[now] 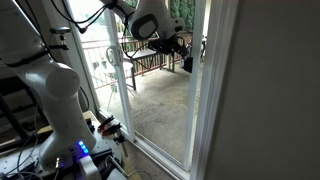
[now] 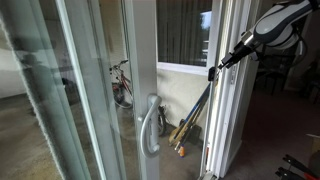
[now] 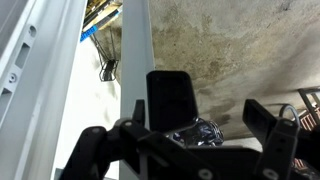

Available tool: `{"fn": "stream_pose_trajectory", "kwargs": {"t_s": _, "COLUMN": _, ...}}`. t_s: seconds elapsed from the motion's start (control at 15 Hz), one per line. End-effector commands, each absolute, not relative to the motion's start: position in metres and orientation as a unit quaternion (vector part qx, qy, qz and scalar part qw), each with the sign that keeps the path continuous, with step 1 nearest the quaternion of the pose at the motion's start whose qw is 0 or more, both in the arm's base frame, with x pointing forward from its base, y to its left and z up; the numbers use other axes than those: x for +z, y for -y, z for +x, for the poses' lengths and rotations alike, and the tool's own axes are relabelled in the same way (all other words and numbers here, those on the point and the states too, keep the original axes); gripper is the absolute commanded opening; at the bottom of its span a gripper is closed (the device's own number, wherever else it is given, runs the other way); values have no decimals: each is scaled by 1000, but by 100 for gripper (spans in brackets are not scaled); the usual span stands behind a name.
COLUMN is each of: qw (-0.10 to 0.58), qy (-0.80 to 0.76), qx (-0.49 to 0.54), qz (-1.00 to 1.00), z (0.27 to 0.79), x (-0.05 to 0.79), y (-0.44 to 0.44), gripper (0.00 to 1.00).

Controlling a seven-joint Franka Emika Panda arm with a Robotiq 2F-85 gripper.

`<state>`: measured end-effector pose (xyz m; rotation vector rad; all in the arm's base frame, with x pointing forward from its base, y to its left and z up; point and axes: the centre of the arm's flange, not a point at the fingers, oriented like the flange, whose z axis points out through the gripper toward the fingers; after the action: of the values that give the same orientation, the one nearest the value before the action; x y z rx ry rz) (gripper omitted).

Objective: Slide the door to the left.

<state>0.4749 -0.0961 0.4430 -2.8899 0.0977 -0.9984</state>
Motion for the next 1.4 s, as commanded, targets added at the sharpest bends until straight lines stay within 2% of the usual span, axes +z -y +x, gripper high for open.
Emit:
{"fn": "stream_pose_trajectory", "kwargs": {"t_s": 0.0, "qw": 43, "qy": -9, "qx": -328, "qz": -944, "z": 518, "x": 439, "y": 119, "gripper": 100}}
{"fn": "stream_pose_trajectory", "kwargs": {"t_s": 0.8, "qw": 17, "qy": 101, "qx": -255, "qz": -961, "z": 540, "x": 417, "y": 148, "gripper": 100}}
{"fn": "stream_pose_trajectory", "kwargs": {"t_s": 1.33, "qw": 3, "qy": 137, "qx": -267, "qz": -954, "z": 544, "x": 428, "y": 158, "gripper": 100}}
